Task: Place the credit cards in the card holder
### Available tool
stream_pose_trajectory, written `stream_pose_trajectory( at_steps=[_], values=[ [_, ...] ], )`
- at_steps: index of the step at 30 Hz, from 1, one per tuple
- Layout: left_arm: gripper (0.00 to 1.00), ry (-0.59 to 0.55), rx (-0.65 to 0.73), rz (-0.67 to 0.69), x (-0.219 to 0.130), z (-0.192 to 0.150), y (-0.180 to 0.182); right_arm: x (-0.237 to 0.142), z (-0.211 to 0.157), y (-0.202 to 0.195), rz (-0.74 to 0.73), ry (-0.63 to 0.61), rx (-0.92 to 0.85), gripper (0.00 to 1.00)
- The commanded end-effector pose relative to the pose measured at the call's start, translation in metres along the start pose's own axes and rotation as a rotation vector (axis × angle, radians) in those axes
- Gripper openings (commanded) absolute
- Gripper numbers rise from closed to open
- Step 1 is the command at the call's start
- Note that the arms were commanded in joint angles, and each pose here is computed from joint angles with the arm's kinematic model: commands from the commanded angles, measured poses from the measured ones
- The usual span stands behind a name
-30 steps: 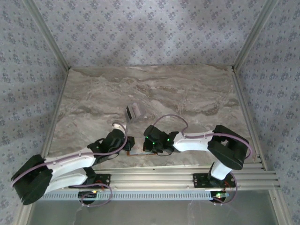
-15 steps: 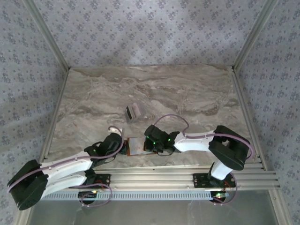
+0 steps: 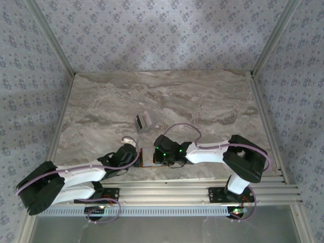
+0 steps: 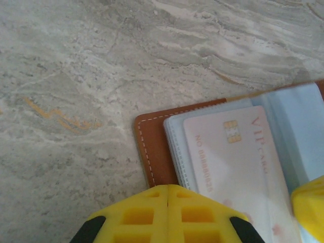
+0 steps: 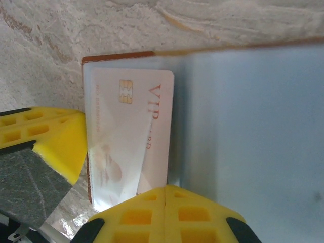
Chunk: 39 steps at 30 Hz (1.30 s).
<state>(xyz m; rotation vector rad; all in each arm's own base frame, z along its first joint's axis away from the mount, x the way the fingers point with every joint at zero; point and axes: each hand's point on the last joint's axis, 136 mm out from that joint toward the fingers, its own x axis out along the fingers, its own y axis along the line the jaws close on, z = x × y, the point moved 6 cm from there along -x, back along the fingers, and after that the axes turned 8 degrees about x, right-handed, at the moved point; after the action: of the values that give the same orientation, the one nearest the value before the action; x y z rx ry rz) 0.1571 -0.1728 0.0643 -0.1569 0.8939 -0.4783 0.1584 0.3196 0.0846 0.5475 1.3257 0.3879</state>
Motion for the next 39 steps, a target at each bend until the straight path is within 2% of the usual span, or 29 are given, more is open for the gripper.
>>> stream_pose_trajectory(
  at_steps=[1, 9, 18, 23, 25, 29, 30, 35, 39],
  values=[
    [0.02, 0.020, 0.009, -0.017, 0.001, -0.001, -0.006, 0.001, 0.000, 0.015, 0.033, 0.007, -0.041, 0.00],
    [0.03, 0.009, 0.017, 0.011, -0.002, 0.003, -0.004, -0.005, 0.003, 0.013, 0.005, -0.011, -0.097, 0.02],
    [0.05, 0.003, 0.025, 0.044, -0.004, 0.002, 0.001, -0.037, 0.006, -0.007, -0.104, -0.078, -0.149, 0.42],
    [0.05, 0.003, 0.028, 0.046, -0.004, 0.003, 0.001, -0.055, 0.015, -0.015, -0.183, -0.141, -0.192, 0.60],
    [0.05, 0.003, 0.030, 0.048, -0.004, 0.003, 0.001, -0.060, 0.020, -0.016, -0.217, -0.159, -0.228, 0.59],
    [0.05, 0.008, 0.033, 0.049, -0.003, 0.004, 0.000, -0.060, 0.032, -0.012, -0.239, -0.199, -0.285, 0.35],
    [0.05, 0.009, 0.033, 0.050, -0.002, 0.004, 0.000, -0.058, 0.034, -0.012, -0.254, -0.199, -0.296, 0.33],
    [0.05, 0.016, 0.036, 0.045, 0.000, 0.004, -0.002, -0.044, 0.042, -0.006, -0.291, -0.201, -0.371, 0.32],
    [0.05, 0.018, 0.036, 0.044, 0.001, 0.004, -0.002, -0.032, 0.045, -0.006, -0.316, -0.168, -0.393, 0.36]
  ],
)
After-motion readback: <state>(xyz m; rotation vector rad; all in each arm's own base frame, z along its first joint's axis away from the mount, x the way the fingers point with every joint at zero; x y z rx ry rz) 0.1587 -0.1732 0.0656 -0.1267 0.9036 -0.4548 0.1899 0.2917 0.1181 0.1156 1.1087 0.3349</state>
